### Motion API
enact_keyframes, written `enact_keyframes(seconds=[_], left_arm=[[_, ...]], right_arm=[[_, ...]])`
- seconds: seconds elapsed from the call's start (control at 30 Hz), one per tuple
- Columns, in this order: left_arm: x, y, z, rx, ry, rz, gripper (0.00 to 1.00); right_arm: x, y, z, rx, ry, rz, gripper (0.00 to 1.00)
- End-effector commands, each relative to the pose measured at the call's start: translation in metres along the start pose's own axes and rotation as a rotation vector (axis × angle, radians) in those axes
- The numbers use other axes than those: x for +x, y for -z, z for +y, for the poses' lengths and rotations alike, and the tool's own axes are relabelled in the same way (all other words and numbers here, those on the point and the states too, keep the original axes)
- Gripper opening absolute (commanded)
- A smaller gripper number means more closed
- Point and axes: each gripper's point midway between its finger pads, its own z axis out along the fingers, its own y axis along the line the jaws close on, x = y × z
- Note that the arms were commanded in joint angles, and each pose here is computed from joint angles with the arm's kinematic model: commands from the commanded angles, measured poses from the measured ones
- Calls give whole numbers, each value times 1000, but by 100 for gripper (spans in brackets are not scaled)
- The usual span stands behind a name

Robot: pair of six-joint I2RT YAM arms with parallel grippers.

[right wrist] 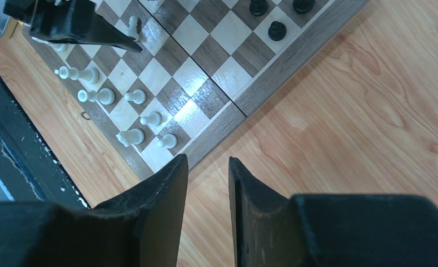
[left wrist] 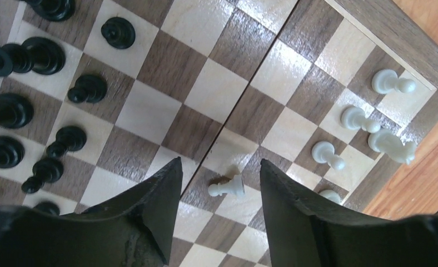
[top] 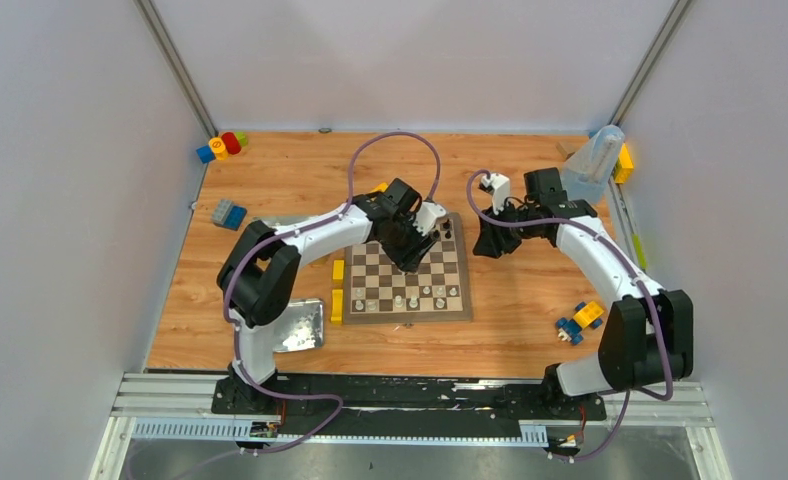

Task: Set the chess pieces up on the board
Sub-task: Place the chess piece on the chessboard.

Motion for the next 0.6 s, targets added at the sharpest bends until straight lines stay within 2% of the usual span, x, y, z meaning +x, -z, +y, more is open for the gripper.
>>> enact_keyframes(seconds=[0.0,0.27,0.4,0.57], left_arm=[[-23,41,2,-53,-76,-111,63],[4,106,33,-133,-61,-180,65],[25,135,49,-201,-54,-172,66],[48,139,53,-202,-32,-148,65]], right_arm=[[-23,-3,9,-79,54,-59,34],[-43,-31,40,-175,127,-29,36],[-51,-54,60,-217,177,1,37],[-59,-79,77,-242,225,30,37]])
